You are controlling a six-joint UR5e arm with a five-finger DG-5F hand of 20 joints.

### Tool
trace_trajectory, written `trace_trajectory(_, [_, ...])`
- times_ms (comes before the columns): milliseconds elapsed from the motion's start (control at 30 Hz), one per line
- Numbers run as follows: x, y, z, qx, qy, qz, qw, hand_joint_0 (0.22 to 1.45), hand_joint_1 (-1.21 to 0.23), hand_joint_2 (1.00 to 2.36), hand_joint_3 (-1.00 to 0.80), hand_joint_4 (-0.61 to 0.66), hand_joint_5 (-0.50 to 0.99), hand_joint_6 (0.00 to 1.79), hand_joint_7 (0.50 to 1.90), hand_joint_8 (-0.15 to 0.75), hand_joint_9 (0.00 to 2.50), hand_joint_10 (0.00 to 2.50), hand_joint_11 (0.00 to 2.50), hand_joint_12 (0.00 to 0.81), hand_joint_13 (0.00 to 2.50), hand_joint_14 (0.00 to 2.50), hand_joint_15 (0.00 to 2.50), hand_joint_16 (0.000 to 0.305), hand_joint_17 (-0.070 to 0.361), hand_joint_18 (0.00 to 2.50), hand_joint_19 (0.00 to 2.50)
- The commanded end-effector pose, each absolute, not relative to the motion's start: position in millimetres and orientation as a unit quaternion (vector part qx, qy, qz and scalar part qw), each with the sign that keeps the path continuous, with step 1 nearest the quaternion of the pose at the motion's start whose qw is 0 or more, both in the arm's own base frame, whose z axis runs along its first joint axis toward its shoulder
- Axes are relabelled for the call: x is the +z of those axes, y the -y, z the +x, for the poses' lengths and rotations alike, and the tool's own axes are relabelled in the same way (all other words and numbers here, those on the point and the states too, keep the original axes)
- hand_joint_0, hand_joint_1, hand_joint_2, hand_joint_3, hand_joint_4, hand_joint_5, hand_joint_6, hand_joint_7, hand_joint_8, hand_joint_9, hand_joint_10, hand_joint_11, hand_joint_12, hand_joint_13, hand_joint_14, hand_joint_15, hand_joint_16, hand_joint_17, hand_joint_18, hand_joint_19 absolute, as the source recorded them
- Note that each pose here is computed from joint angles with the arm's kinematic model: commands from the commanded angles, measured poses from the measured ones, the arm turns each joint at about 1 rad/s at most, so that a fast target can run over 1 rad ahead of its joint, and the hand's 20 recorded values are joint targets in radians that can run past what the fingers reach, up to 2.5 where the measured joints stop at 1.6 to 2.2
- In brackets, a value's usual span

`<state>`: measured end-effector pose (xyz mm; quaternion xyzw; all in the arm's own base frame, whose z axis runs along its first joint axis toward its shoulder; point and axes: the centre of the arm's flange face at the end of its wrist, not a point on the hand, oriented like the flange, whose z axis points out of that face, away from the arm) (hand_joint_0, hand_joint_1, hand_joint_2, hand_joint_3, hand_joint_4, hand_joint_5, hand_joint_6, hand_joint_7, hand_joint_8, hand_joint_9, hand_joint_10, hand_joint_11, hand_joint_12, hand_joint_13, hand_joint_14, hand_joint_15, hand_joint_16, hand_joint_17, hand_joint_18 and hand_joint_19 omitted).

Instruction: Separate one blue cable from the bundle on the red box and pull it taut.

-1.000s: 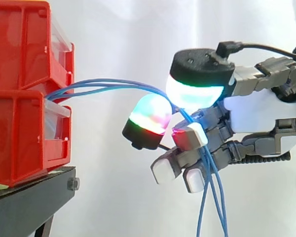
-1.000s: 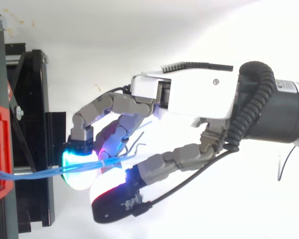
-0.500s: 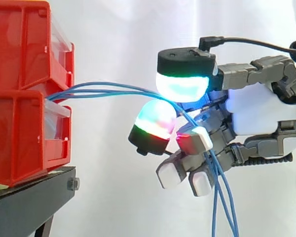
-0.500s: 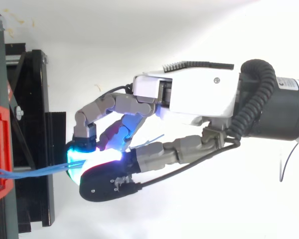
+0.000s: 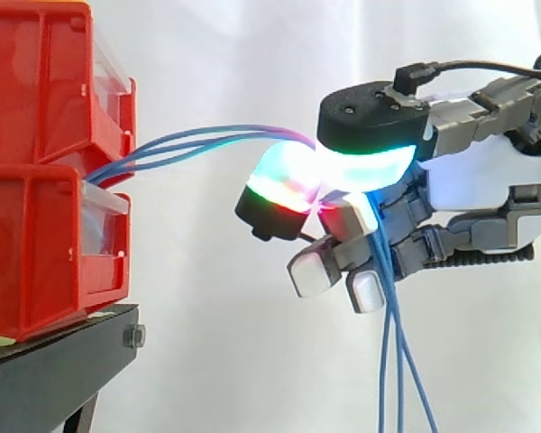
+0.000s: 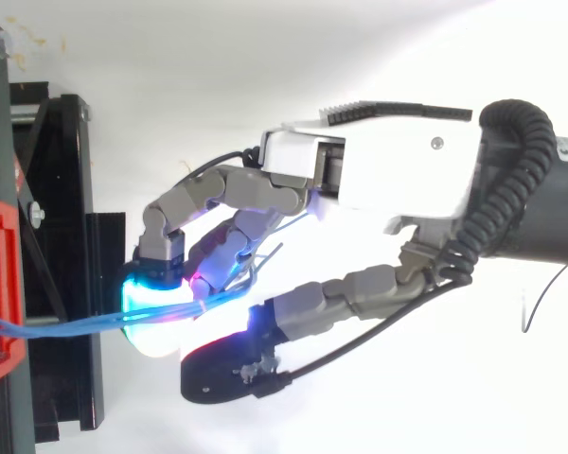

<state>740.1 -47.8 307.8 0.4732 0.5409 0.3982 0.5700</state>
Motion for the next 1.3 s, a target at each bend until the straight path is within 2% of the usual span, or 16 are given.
trace_trajectory(0, [313.4,50.0,738.9,0.391,-0.544,0.465,0.578,0.74,-0.85,1.01,-0.29,0.18,-0.17,0.76,0.89,0.297,0.92,0.02,0.92,0.326,0.77,0.01,0.38,0.037,0.083,0.81,0.45])
trace_trajectory(100, [313.4,51.1,738.8,0.39,-0.544,0.465,0.579,0.58,-0.75,1.01,-0.41,0.19,-0.18,0.77,0.86,0.309,0.89,0.01,0.89,0.337,0.75,0.01,0.4,0.04,0.089,0.81,0.51])
trace_trajectory(200, [313.4,51.3,738.8,0.389,-0.544,0.465,0.579,0.54,-0.58,1.0,-0.48,0.18,-0.15,0.75,0.94,0.32,0.9,0.02,0.86,0.342,0.77,0.01,0.41,0.041,0.093,0.83,0.52])
trace_trajectory(300, [313.4,50.1,738.9,0.39,-0.545,0.465,0.579,0.55,-0.5,1.0,-0.47,0.17,-0.14,0.73,0.98,0.322,0.9,0.01,0.84,0.344,0.78,0.01,0.4,0.041,0.092,0.83,0.53])
trace_trajectory(433, [313.4,50.1,738.9,0.39,-0.545,0.465,0.579,0.6,-0.57,1.01,-0.34,0.16,-0.14,0.74,1.0,0.318,0.92,0.01,0.92,0.341,0.8,0.01,0.42,0.04,0.089,0.83,0.54])
trace_trajectory(500, [313.4,50.1,738.9,0.39,-0.545,0.465,0.579,0.61,-0.72,1.01,-0.23,0.19,-0.17,0.8,0.9,0.335,0.9,0.01,0.97,0.361,0.81,0.01,0.42,0.043,0.097,0.87,0.51])
trace_trajectory(600, [313.4,50.3,738.9,0.389,-0.544,0.465,0.579,0.63,-0.77,1.01,-0.15,0.17,-0.18,0.83,0.89,0.339,0.88,0.01,0.97,0.369,0.81,0.01,0.42,0.044,0.1,0.9,0.48])
trace_trajectory(733, [313.1,48.1,738.7,0.389,-0.546,0.465,0.578,0.66,-0.8,1.02,-0.15,0.13,-0.19,0.85,0.83,0.316,0.85,0.01,0.99,0.345,0.79,0.01,0.42,0.041,0.091,0.86,0.49])
trace_trajectory(767, [313.1,48.1,738.7,0.389,-0.546,0.465,0.578,0.68,-0.86,1.02,-0.19,0.15,-0.2,0.86,0.82,0.308,0.83,0.01,1.0,0.34,0.78,0.01,0.42,0.04,0.091,0.86,0.48])
trace_trajectory(833, [313.1,48.1,738.7,0.389,-0.546,0.465,0.578,0.67,-0.89,1.01,-0.34,0.16,-0.2,0.86,0.84,0.307,0.83,0.01,0.99,0.339,0.78,0.01,0.42,0.04,0.09,0.86,0.48])
trace_trajectory(900, [313.1,48.1,738.7,0.39,-0.546,0.465,0.578,0.61,-0.85,1.0,-0.46,0.16,-0.2,0.86,0.84,0.306,0.85,0.01,1.01,0.337,0.79,0.01,0.43,0.04,0.089,0.86,0.5])
trace_trajectory(967, [313.1,47.9,738.7,0.391,-0.546,0.465,0.577,0.53,-0.66,1.0,-0.5,0.17,-0.16,0.83,0.9,0.332,0.93,0.01,0.99,0.35,0.82,0.01,0.42,0.042,0.095,0.92,0.53])
trace_trajectory(1000, [313.1,47.9,738.7,0.391,-0.545,0.465,0.577,0.52,-0.57,1.0,-0.5,0.17,-0.14,0.8,0.96,0.339,0.97,0.01,0.95,0.355,0.83,0.01,0.43,0.043,0.097,0.92,0.54])
trace_trajectory(1067, [313.1,47.9,738.7,0.391,-0.545,0.465,0.577,0.55,-0.44,1.0,-0.49,0.15,-0.13,0.77,0.99,0.335,1.0,0.01,0.92,0.351,0.84,0.01,0.43,0.042,0.094,0.92,0.57])
trace_trajectory(1167, [313.1,48.1,738.7,0.39,-0.545,0.465,0.578,0.6,-0.46,1.01,-0.38,0.13,-0.12,0.75,1.04,0.332,1.04,0.02,0.92,0.348,0.86,0.01,0.44,0.04,0.091,0.92,0.6])
trace_trajectory(1267, [313.1,47.9,738.7,0.391,-0.545,0.465,0.577,0.61,-0.57,1.01,-0.22,0.16,-0.15,0.78,0.93,0.346,1.0,0.01,0.89,0.372,0.89,0.01,0.43,0.045,0.101,0.96,0.54])
